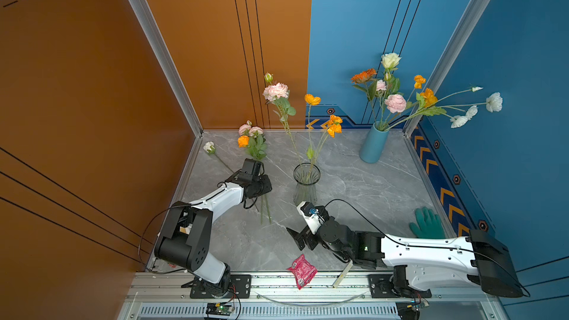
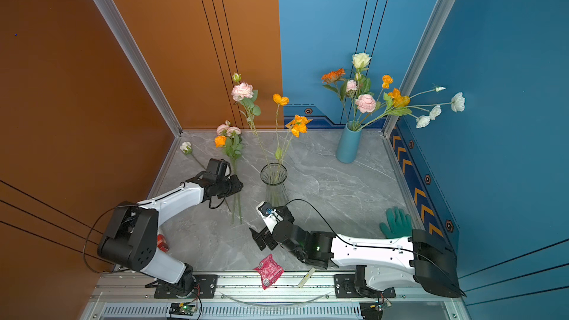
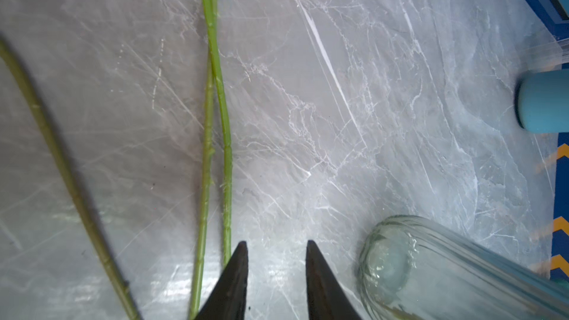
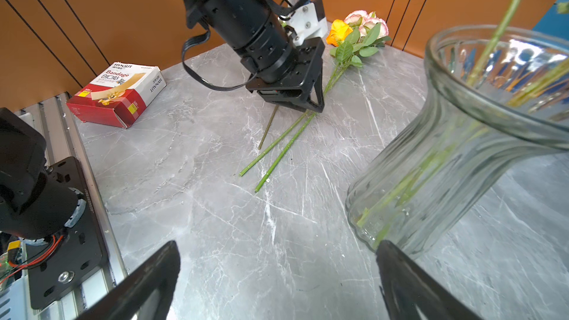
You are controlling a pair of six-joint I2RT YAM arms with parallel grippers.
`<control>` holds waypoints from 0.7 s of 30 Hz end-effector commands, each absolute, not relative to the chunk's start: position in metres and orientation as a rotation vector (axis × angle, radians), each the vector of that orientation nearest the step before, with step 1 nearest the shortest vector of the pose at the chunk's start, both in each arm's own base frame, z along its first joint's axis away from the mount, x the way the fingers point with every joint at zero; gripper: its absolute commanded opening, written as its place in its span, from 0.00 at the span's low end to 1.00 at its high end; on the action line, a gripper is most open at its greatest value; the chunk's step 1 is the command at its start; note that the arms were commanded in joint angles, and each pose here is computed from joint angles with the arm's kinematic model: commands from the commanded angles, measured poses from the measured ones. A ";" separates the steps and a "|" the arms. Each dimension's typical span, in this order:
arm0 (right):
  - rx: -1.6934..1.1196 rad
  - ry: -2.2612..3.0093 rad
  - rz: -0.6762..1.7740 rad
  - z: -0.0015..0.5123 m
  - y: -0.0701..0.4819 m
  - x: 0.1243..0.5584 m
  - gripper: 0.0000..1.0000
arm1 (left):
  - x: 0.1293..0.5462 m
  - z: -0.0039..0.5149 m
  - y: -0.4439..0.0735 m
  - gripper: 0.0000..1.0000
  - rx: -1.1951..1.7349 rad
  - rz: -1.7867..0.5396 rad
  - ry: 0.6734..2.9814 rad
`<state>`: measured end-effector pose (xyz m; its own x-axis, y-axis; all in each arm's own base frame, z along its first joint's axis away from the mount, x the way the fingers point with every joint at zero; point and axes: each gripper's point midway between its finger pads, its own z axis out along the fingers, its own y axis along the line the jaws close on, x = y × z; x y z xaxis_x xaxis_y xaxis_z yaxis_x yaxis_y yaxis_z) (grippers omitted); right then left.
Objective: Arrange the flowers into the vase
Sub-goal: 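Move the left gripper down and grasp the next rose stems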
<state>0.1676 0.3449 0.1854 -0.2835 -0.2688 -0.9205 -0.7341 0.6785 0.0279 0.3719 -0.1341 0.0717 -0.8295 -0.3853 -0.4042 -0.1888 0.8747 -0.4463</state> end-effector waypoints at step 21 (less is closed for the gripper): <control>-0.763 1.837 0.583 0.197 0.346 0.174 1.00 | 0.406 0.036 -0.113 0.31 -0.546 -0.368 2.589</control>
<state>0.1730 0.3429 0.1847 -0.2887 -0.2653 -0.9199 -0.7249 0.6882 0.0290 0.4048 -0.1221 0.0438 -0.8116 -0.4320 -0.3932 -0.2823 0.8793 -0.3835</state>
